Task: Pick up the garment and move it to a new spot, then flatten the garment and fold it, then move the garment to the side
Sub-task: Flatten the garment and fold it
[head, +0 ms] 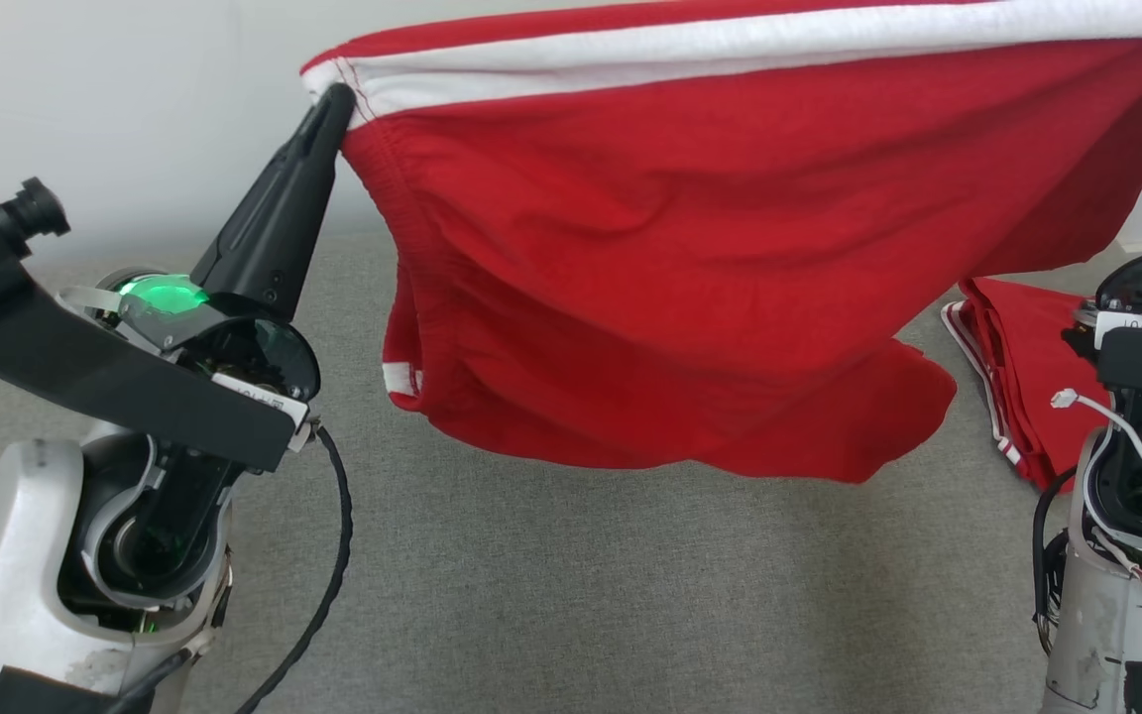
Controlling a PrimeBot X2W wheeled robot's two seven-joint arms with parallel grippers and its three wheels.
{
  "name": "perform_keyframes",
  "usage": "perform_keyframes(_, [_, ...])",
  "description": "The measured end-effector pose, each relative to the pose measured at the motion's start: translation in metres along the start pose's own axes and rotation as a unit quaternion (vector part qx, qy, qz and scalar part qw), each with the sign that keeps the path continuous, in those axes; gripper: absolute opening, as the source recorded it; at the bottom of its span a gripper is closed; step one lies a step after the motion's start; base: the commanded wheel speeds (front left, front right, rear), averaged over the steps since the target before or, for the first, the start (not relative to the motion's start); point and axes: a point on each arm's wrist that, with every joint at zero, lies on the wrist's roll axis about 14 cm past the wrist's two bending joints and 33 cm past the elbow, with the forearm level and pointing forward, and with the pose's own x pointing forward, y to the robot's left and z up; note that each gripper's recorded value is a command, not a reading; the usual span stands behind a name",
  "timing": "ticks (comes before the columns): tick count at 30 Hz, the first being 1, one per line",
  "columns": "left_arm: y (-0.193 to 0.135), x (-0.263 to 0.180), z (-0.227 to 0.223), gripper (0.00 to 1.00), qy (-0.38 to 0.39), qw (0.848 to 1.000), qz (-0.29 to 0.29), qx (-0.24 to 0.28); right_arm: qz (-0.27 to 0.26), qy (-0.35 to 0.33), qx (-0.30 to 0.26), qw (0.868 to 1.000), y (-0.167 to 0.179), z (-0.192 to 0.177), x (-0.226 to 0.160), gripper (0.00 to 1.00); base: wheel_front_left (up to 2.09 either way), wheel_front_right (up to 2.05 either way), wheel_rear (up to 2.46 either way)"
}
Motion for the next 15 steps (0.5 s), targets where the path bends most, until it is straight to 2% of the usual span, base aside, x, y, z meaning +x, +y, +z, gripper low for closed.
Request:
perform_keyframes(8, [0.019, 0.0, -0.005, 0.0, -0.011, 0.999, 0.027, -0.026, -0.01, 0.044, -0.003, 0.999, -0.008, -0.027, 0.0, 0.0, 0.0, 0.0, 0.0])
perform_keyframes(13, [0.049, -0.003, -0.018, 0.0, -0.013, 0.997, 0.069, -0.044, -0.013, 0.075, 0.004, 0.997, -0.011, -0.053, 0.007, 0.0, 0.0, 0.0, 0.0])
perform_keyframes(15, [0.061, -0.003, -0.022, 0.0, -0.009, 0.996, 0.084, -0.026, -0.008, 0.089, 0.003, 0.996, -0.009, -0.064, 0.011, 0.0, 0.0, 0.0, 0.0])
